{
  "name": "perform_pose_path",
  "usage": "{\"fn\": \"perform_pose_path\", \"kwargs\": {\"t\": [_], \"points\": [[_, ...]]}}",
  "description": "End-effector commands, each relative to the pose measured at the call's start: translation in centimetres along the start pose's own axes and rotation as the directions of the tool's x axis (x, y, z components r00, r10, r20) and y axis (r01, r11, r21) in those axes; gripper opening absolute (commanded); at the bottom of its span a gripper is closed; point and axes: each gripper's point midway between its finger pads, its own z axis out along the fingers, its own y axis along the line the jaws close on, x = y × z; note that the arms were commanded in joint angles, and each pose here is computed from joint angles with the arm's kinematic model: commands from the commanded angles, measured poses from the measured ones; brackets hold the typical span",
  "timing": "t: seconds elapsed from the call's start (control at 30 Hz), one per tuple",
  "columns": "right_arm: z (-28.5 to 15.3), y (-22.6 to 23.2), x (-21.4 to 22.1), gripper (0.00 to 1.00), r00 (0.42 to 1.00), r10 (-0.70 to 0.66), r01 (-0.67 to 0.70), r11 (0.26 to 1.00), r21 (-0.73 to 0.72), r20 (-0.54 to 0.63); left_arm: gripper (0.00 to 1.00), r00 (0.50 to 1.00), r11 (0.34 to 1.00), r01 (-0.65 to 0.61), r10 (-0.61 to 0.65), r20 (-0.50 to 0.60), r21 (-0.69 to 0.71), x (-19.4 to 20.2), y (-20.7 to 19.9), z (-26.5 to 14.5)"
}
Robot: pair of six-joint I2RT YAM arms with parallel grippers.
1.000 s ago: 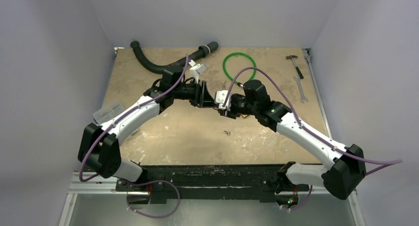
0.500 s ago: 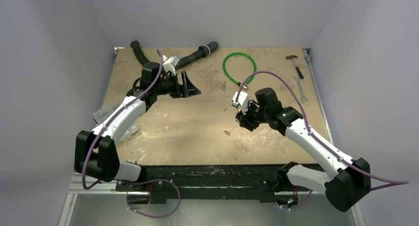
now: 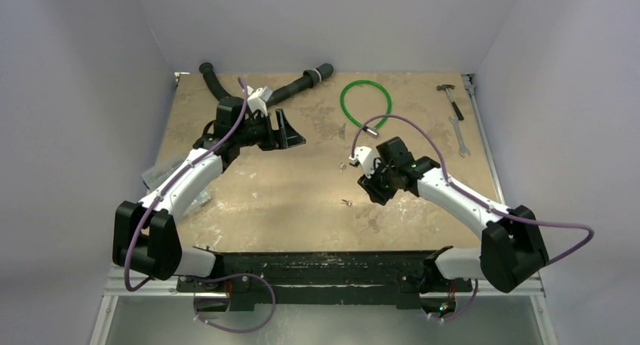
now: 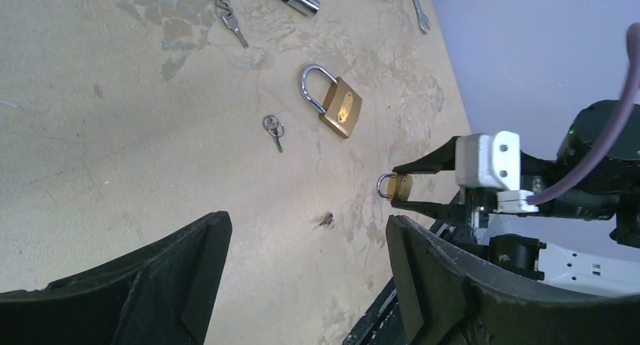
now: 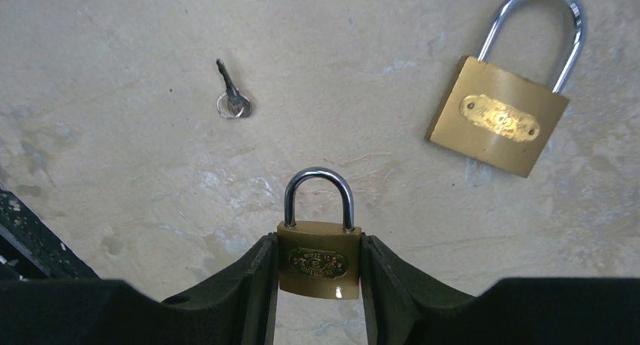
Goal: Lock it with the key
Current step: Place the lock at the center of the board.
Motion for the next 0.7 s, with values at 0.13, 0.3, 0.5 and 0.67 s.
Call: {"fn": "perform_pose_path", "kwargs": {"t": [0.13, 0.3, 0.5, 0.67], "points": [[2.7, -0.1, 1.9, 0.18, 0.997, -0.054, 0.053, 0.998, -0.02, -0.06, 0.8, 0.999, 1.0, -0.011, 0.011, 0.051, -0.003, -1.6, -0.2, -0.3], [3.9, 0.4, 2.6, 0.21, 0.995, -0.058, 0.054, 0.997, -0.052, -0.078, 0.8, 0.998, 1.0, -0.017, 0.017, 0.056, -0.01, -2.2, 0.0, 0.0], [4.9, 0.8, 3.4, 0.33, 0.993, -0.063, 0.055, 0.995, -0.083, -0.101, 0.8, 0.999, 1.0, -0.016, 0.016, 0.051, -0.015, -2.4, 0.3, 0.4], [4.9, 1.1, 3.0, 0.52, 0.994, -0.065, 0.057, 0.994, -0.097, -0.086, 0.81, 0.999, 1.0, -0.018, 0.019, 0.046, -0.018, -2.3, 0.4, 0.4]]}}
